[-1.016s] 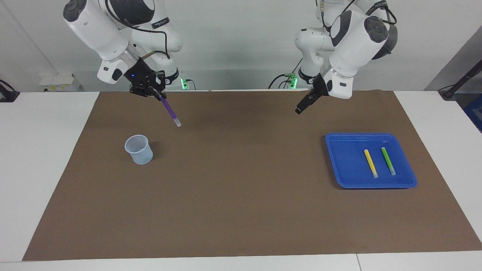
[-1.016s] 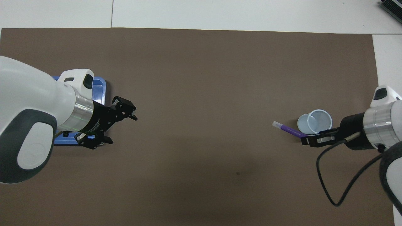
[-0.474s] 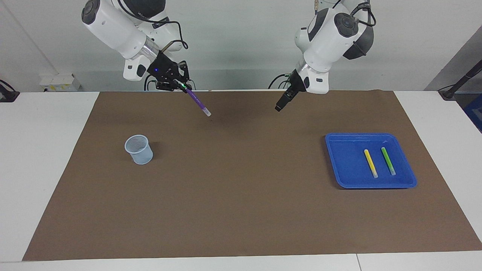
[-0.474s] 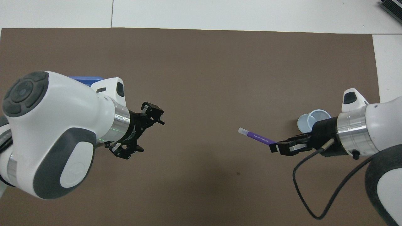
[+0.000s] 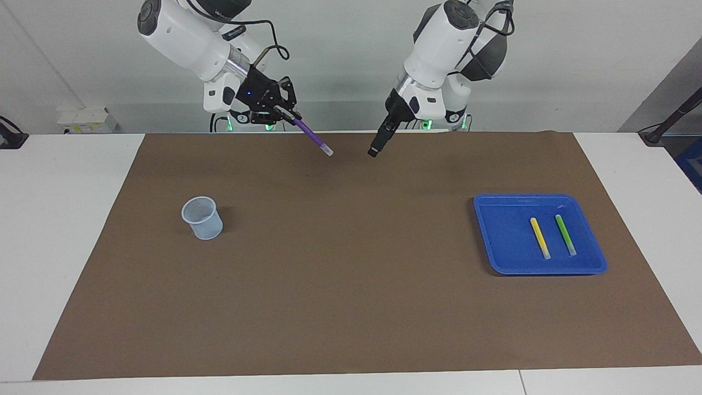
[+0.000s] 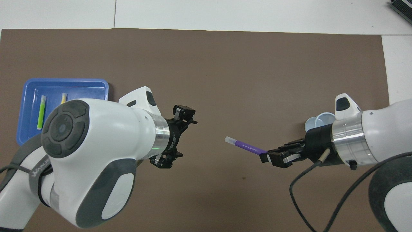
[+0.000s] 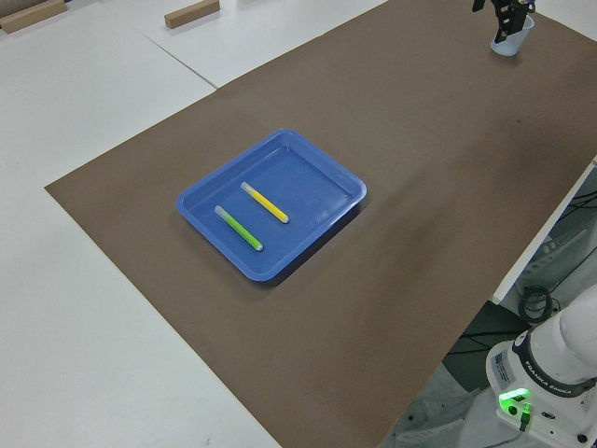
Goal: Right arm passes pens to left for tray arrangement
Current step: 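Carry the purple pen toward the left gripper while the left gripper approaches, then close the left gripper on the purple pen and open the right gripper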
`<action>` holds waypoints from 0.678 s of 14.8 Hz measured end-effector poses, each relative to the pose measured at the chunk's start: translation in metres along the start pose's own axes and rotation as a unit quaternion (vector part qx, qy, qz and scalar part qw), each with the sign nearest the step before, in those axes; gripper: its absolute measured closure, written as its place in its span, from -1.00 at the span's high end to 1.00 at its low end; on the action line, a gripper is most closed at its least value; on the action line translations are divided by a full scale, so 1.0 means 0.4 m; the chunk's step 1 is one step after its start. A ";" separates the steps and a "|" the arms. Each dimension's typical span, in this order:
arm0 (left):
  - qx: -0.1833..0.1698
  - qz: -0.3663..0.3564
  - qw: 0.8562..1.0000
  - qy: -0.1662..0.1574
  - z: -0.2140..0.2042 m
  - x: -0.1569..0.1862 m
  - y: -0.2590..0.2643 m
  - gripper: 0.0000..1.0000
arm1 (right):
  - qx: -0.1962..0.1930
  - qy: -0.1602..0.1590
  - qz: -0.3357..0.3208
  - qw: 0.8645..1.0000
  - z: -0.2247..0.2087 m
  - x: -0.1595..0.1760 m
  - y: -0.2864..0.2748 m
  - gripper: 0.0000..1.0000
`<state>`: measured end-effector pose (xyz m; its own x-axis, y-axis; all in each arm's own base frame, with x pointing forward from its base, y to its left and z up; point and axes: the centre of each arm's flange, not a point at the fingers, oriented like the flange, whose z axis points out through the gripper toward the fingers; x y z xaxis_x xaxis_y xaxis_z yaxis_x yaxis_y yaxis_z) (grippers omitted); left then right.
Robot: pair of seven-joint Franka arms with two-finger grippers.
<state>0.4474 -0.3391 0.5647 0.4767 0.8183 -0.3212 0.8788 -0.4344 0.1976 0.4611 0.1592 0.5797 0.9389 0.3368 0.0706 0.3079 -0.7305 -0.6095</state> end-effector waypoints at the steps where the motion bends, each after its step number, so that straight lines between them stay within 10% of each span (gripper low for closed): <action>1: -0.012 -0.013 1.000 -0.001 -0.002 -0.014 0.004 1.00 | 0.004 0.001 -0.007 1.000 0.000 0.001 -0.002 -0.66; 10: -0.076 -0.099 0.991 -0.051 0.035 -0.296 -0.024 0.89 | 0.032 0.024 -0.055 0.998 0.024 0.017 -0.070 -0.66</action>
<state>0.3828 -0.4371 0.5877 0.3009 0.8367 -0.4577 0.9457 -0.2000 0.2562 0.4574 0.1877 0.5897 0.9071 0.3821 0.1765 0.3998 -0.6512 -0.6450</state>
